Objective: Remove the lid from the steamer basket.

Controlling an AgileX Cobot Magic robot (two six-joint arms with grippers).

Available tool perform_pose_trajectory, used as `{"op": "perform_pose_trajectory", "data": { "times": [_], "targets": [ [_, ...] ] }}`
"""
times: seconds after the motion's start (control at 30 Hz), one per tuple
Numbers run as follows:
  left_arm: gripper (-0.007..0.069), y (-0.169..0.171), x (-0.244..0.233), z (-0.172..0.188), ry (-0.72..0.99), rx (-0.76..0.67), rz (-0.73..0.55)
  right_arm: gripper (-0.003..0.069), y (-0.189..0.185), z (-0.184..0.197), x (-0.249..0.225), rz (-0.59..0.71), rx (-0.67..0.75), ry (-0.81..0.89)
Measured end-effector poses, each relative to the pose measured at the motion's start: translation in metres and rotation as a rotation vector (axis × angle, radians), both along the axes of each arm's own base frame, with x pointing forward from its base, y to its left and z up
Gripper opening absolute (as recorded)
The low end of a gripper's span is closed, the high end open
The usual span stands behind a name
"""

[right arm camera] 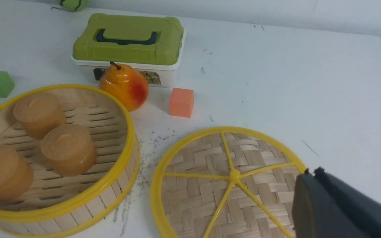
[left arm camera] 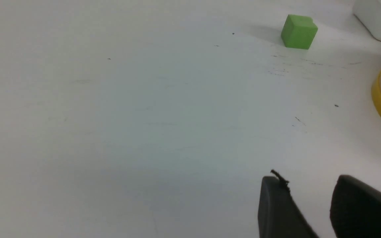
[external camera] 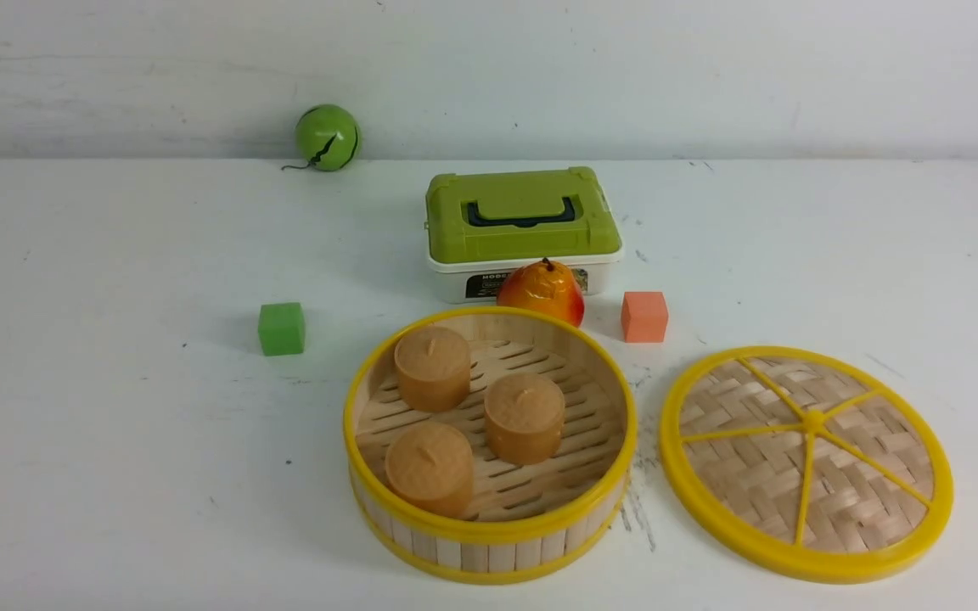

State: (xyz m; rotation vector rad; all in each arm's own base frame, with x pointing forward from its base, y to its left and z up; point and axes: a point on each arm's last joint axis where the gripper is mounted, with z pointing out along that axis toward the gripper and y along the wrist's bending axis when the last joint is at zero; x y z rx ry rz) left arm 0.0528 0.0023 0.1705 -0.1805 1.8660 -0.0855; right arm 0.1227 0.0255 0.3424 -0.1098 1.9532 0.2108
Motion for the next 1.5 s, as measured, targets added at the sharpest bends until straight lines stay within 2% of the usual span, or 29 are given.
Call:
{"op": "perform_pose_trajectory", "data": {
  "times": [0.17, 0.27, 0.3, 0.43, 0.47, 0.5, 0.63, 0.93, 1.5],
  "targets": [
    [0.0239, 0.000, 0.000, 0.000, 0.000, 0.000, 0.000, -0.0022, -0.008, -0.020, -0.026, -0.025, -0.027, -0.113],
    [0.0239, 0.000, 0.000, 0.000, 0.000, 0.000, 0.000, -0.0022, -0.018, -0.051, -0.048, -0.081, -0.061, -0.217],
    [0.0239, 0.000, 0.000, 0.000, 0.000, 0.000, 0.000, -0.0022, -0.018, -0.052, -0.049, -0.086, -0.057, -0.221],
    [0.0239, 0.000, 0.000, 0.000, 0.000, 0.000, 0.000, -0.0022, -0.024, -0.103, -0.062, -0.185, 0.028, -0.214],
    [0.0239, 0.000, 0.000, 0.000, 0.000, 0.000, 0.000, -0.0022, -0.024, -0.103, -0.063, -0.185, 0.034, -0.221],
    [0.0239, 0.000, 0.000, 0.000, 0.000, 0.000, 0.000, -0.0022, -0.025, -0.124, -0.064, -0.207, 0.064, -0.205],
    [0.0239, 0.000, 0.000, 0.000, 0.000, 0.000, 0.000, -0.0022, -0.025, -0.158, -0.067, -0.222, 0.087, -0.182],
    [0.0239, 0.000, 0.000, 0.000, 0.000, 0.000, 0.000, -0.0022, -0.025, -0.170, -0.070, -0.228, 0.066, -0.074],
    [0.0239, 0.000, 0.000, 0.000, 0.000, 0.000, 0.000, -0.0020, -0.025, -0.170, -0.071, -0.229, 0.062, -0.064]
  ]
}}
